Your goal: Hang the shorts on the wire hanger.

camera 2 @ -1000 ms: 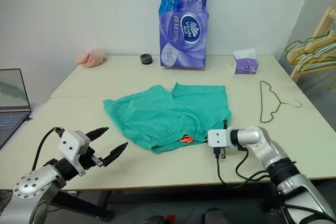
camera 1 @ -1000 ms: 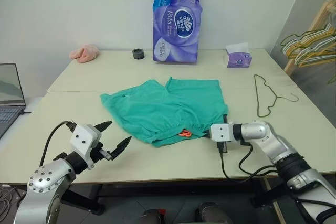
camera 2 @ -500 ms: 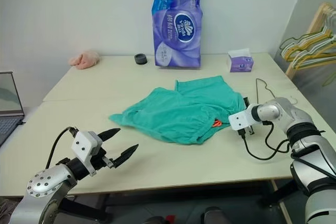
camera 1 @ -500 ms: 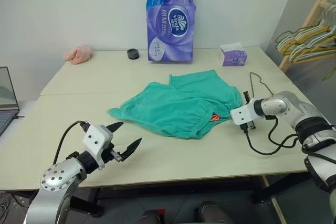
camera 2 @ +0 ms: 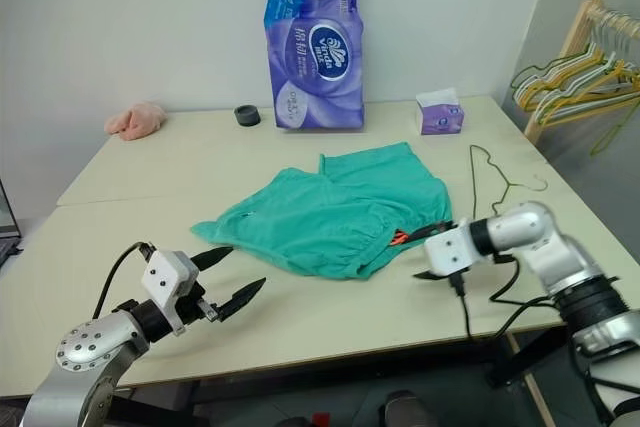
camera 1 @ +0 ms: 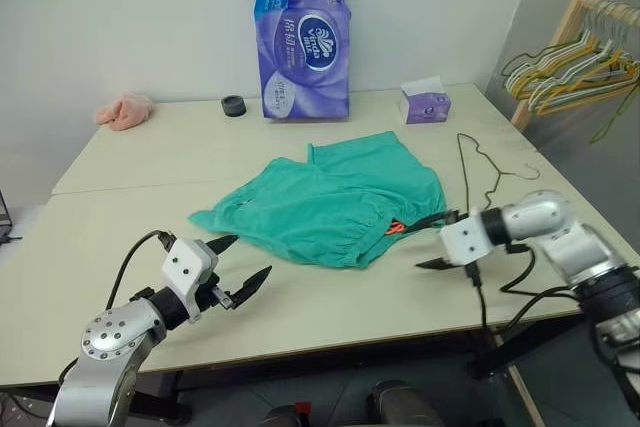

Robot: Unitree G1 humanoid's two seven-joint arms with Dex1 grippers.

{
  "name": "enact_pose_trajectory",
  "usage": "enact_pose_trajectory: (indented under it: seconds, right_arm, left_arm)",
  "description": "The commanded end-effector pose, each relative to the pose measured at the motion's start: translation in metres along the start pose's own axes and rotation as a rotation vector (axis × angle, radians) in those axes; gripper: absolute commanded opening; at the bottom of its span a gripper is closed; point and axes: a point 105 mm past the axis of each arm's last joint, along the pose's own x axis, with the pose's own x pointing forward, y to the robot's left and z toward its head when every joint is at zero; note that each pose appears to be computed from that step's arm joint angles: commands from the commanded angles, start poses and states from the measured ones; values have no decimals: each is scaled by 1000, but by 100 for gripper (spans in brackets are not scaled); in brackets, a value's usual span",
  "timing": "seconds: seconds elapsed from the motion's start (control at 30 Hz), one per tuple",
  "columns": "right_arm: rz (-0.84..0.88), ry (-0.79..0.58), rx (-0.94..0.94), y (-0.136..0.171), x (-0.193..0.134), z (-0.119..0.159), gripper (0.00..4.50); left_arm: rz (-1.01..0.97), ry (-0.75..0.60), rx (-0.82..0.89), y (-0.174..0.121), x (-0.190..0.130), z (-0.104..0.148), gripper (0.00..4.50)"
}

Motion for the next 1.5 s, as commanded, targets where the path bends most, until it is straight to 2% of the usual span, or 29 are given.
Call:
enact_pose_trajectory:
  seconds: [0.03, 0.3, 0.53, 0.7, 0.8, 1.03, 1.07, 1.3, 1.5]
  right_arm:
    - [-35, -7, -8, -2, 16, 16, 320]
    - [-228, 14, -95, -21, 57, 29, 320]
    - [-196, 52, -129, -16, 86, 26, 320]
    - [-243, 118, -98, -27, 99, 16, 320]
    - [-260, 119, -75, -33, 100, 16, 263]
    - [-259, 125, -79, -38, 93, 16, 14]
    - [-260, 121, -80, -38, 91, 18, 3]
    - [-264, 97, -79, -39, 68, 28, 3]
    - [-245, 82, -109, -38, 47, 39, 3]
  left_arm:
    - [-1, -21, 40, 5, -4, 7, 450]
    - [20, -15, 45, 11, -8, 6, 450]
    - [16, -18, 44, 10, -6, 6, 450]
    - [18, -20, 45, 10, -5, 6, 450]
    - [19, -21, 50, 10, -4, 7, 450]
    - [23, -35, 72, 15, 3, 11, 450]
    - [24, -38, 79, 16, 4, 12, 450]
    - [-17, -44, 183, 24, 16, 19, 450]
    - [-110, 35, 492, 35, 35, 12, 450]
